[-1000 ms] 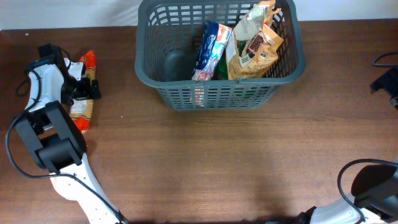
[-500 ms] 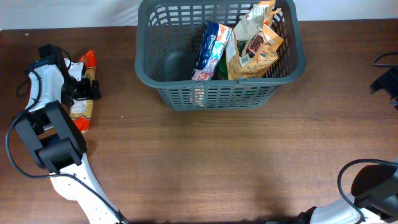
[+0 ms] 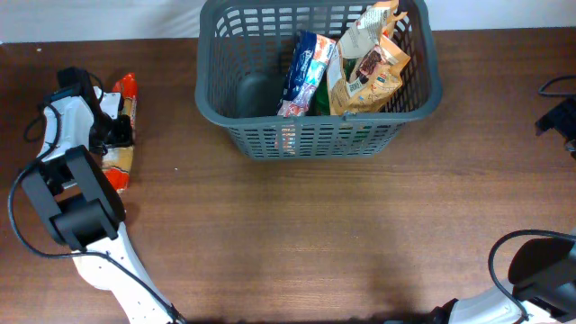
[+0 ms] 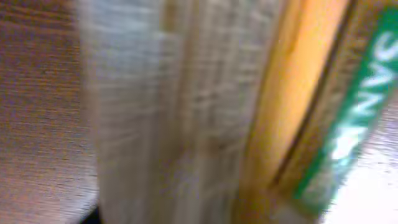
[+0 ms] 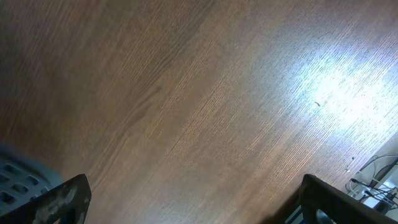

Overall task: Pack container
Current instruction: 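Lift the spaghetti packet and lower it into the basket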

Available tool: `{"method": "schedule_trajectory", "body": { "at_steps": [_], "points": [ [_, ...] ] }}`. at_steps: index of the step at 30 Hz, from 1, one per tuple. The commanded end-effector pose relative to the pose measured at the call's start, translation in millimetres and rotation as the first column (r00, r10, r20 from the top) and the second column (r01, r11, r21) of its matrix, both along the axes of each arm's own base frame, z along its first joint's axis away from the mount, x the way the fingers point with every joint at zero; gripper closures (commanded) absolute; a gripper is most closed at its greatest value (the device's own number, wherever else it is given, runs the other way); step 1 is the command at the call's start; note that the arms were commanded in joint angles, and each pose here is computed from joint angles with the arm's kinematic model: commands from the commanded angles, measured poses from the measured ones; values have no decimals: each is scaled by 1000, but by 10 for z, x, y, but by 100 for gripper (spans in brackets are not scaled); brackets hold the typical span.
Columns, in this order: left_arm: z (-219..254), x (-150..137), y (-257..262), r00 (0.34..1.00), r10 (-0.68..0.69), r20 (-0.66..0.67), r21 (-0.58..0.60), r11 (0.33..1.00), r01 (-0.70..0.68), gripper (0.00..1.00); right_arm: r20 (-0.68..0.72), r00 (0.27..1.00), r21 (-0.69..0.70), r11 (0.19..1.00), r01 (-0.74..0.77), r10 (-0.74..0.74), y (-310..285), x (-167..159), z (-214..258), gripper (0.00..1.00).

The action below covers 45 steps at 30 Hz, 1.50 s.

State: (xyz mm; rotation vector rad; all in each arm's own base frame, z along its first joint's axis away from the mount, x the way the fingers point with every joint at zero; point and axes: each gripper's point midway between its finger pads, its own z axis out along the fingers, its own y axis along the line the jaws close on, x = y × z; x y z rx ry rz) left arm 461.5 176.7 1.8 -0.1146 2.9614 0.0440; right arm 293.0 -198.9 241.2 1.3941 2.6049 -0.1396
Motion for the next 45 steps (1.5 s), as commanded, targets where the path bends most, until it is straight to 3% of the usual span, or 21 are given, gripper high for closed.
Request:
{"method": "schedule_trajectory", "body": {
  "at_steps": [1,5,10,17,22,26,32,34,37,45],
  "points": [
    [-132,-57,-17,998,64,-16,-31,997,-64,98,12,1000,-7,1000,15,-15,-8,-31,45,1],
    [-94,-16,-37,990,142,-2,-59,988,-142,98,12,1000,-7,1000,15,-15,-8,-31,45,1],
    [210,137,-218,991,123,57,-178,978,-111,98,12,1000,-7,1000,15,-15,-8,-31,45,1],
    [1613,529,-435,928,74,366,-273,962,31,98,12,1000,-7,1000,15,-15,-8,-31,45,1],
    [3192,441,-778,744,-9,668,-243,942,230,98,12,1000,-7,1000,15,-15,-8,-31,45,1],
    [4415,-62,-1385,523,-117,844,-143,891,431,98,12,1000,-7,1000,15,-15,-8,-31,45,1],
    [5335,-837,-2457,249,-254,935,42,774,632,98,12,1000,-7,1000,15,-15,-8,-31,45,1],
    [5478,-1025,-2815,173,-279,945,81,710,699,98,12,1000,-7,1000,15,-15,-8,-31,45,1],
    [5529,-1168,-3284,113,-299,947,106,625,774,98,12,1000,-7,1000,15,-15,-8,-31,45,1],
    [4949,-636,-3873,230,-369,900,70,645,761,98,12,1000,-7,1000,15,-15,-8,-31,45,1]
  ]
}}
